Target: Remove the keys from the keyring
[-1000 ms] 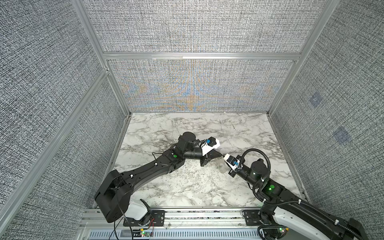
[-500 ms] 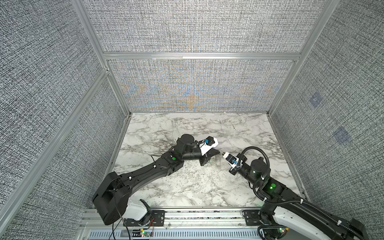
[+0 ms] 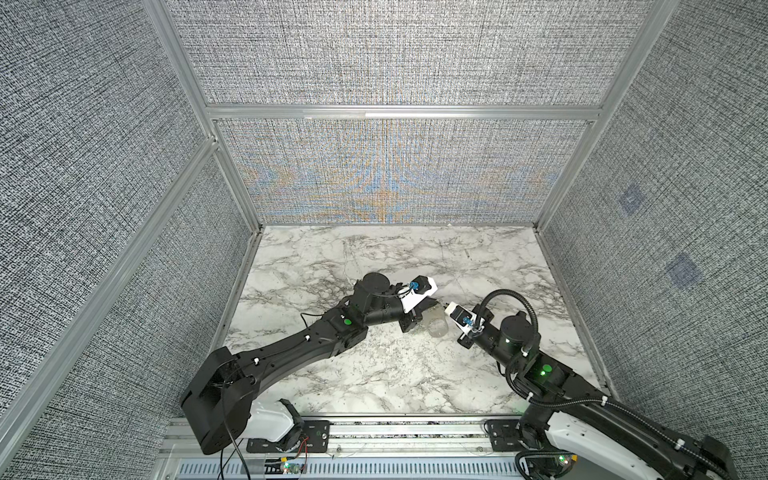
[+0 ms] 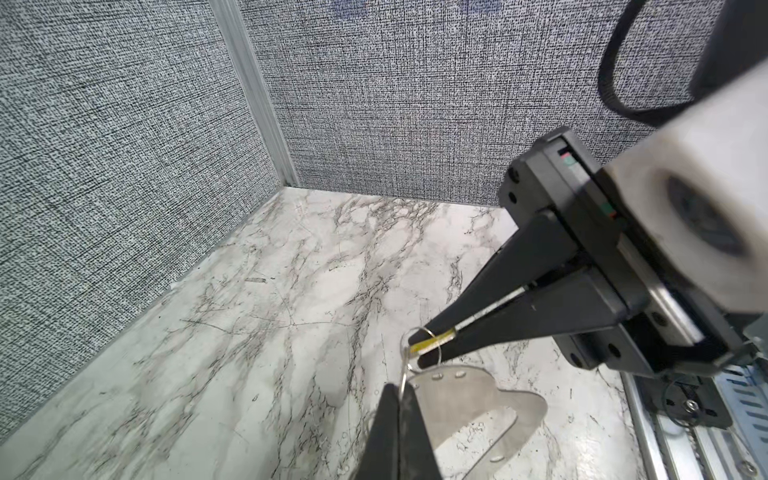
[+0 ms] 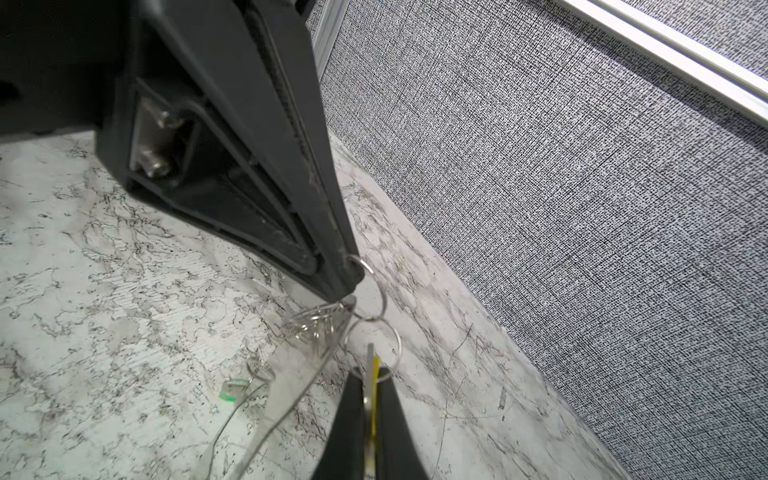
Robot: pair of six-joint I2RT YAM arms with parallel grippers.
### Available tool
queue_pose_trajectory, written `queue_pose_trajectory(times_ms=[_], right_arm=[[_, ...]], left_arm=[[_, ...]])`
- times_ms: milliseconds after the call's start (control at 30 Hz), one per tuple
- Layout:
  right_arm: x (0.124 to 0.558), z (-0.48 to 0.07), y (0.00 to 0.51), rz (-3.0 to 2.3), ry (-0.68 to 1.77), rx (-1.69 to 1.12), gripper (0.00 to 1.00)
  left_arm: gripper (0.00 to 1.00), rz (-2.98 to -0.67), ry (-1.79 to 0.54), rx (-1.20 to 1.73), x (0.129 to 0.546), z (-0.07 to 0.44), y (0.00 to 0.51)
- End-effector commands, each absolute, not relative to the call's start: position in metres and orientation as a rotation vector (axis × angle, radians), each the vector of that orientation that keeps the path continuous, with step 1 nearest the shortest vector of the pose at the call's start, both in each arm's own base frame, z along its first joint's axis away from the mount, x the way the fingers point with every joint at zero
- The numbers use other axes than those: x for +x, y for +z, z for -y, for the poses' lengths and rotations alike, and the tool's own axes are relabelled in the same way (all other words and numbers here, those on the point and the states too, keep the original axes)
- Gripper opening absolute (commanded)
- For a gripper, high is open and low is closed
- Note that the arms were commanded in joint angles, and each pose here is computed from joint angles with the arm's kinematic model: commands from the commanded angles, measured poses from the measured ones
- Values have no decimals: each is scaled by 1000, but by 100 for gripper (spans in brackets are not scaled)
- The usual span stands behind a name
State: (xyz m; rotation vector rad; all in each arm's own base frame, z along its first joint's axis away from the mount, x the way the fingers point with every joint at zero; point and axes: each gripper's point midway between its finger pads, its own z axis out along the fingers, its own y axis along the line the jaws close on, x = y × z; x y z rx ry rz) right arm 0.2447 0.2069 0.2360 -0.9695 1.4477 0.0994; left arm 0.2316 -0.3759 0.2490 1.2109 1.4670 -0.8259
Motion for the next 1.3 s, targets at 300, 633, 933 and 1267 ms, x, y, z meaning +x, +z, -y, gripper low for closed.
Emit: queue_pose_trajectory(times_ms=[300, 633, 933, 1267], right_arm=[[251, -204, 245, -1473, 75, -953, 0], [254, -209, 257, -1436, 52, -974, 0], [260, -218, 268, -1389, 25, -1013, 0], [260, -218, 275, -1359, -10, -1043, 0]], left_arm=[[0, -1529, -636, 1115, 259, 366, 248], [0, -1590, -625, 1125, 262, 367, 235], [0, -1631, -644, 1143, 262, 370, 227], [0, -1721, -631, 1057, 271, 365, 225]])
